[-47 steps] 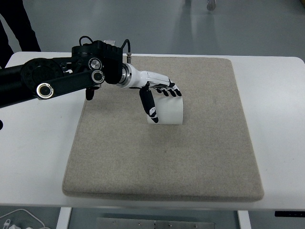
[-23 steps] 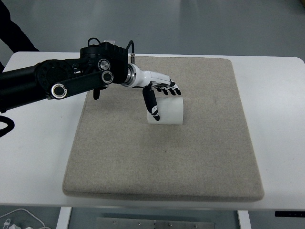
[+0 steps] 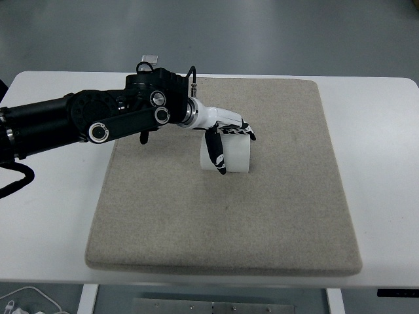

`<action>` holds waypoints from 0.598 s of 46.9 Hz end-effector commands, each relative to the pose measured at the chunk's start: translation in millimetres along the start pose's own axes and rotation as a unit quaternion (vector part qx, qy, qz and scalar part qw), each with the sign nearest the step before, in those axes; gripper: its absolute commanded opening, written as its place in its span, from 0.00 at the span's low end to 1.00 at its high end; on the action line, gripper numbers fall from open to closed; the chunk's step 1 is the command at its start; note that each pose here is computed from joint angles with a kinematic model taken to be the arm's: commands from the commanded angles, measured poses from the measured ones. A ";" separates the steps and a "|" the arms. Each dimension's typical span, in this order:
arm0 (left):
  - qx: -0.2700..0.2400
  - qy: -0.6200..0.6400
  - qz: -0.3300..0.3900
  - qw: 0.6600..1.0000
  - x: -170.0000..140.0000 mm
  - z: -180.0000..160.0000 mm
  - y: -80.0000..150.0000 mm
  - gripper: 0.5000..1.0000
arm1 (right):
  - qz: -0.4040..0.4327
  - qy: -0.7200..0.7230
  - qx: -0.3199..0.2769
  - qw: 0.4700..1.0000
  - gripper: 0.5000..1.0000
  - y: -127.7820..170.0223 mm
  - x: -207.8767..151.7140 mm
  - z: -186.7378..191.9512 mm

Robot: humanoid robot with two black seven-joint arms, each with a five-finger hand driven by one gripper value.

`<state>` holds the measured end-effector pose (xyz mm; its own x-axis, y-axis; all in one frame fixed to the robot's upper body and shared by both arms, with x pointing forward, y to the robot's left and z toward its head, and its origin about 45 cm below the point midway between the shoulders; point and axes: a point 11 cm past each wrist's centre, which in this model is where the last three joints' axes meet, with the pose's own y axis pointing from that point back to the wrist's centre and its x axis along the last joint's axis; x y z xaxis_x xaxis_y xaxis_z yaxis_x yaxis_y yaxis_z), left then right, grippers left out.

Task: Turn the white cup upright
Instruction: 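Lower the left hand onto the cup and close fingers around it, then lift the cup with the left hand and rotate it opening-up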

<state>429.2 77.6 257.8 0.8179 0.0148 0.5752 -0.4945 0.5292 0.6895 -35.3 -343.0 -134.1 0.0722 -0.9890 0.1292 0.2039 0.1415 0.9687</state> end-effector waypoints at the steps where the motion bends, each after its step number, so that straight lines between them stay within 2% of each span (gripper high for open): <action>1: 0.000 0.000 -0.001 1.000 -1.0 -0.6 -0.4 0.86 | 0.000 0.000 0.000 1.000 0.86 0.0 0.3 -0.1; 10: 0.008 -0.011 0.004 1.000 0.2 -5.3 -0.7 0.56 | 0.000 0.000 0.000 1.000 0.86 0.0 0.3 -0.1; 15: 0.012 -0.011 0.011 1.000 3.4 -7.1 -0.4 0.47 | 0.000 0.000 0.000 1.000 0.86 0.0 -0.3 -0.1; 18: 0.010 -0.007 0.014 1.000 5.1 -7.9 0.6 0.36 | 0.000 0.000 0.000 1.000 0.86 0.0 -0.3 -0.1; 21: 0.008 -0.003 0.017 1.000 7.4 -8.3 2.1 0.18 | 0.000 0.000 0.000 1.000 0.86 0.0 0.3 -0.1; 23: 0.009 -0.001 0.019 1.000 9.6 -10.0 3.2 0.12 | 0.000 0.000 0.000 1.000 0.86 0.0 0.3 -0.1; 25: 0.007 0.005 0.021 1.000 11.6 -10.3 4.4 0.08 | 0.000 0.000 0.000 1.000 0.86 0.0 0.3 -0.1; 28: 0.000 0.016 0.028 0.999 16.6 -9.5 6.7 0.07 | 0.000 0.000 0.000 1.000 0.86 0.0 -0.3 -0.1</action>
<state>439.4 88.7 262.4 0.7988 0.0460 0.5998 -0.5332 0.5158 0.6705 -35.2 -342.9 -134.1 0.0721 -0.9890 0.1292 0.2037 0.1414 0.9688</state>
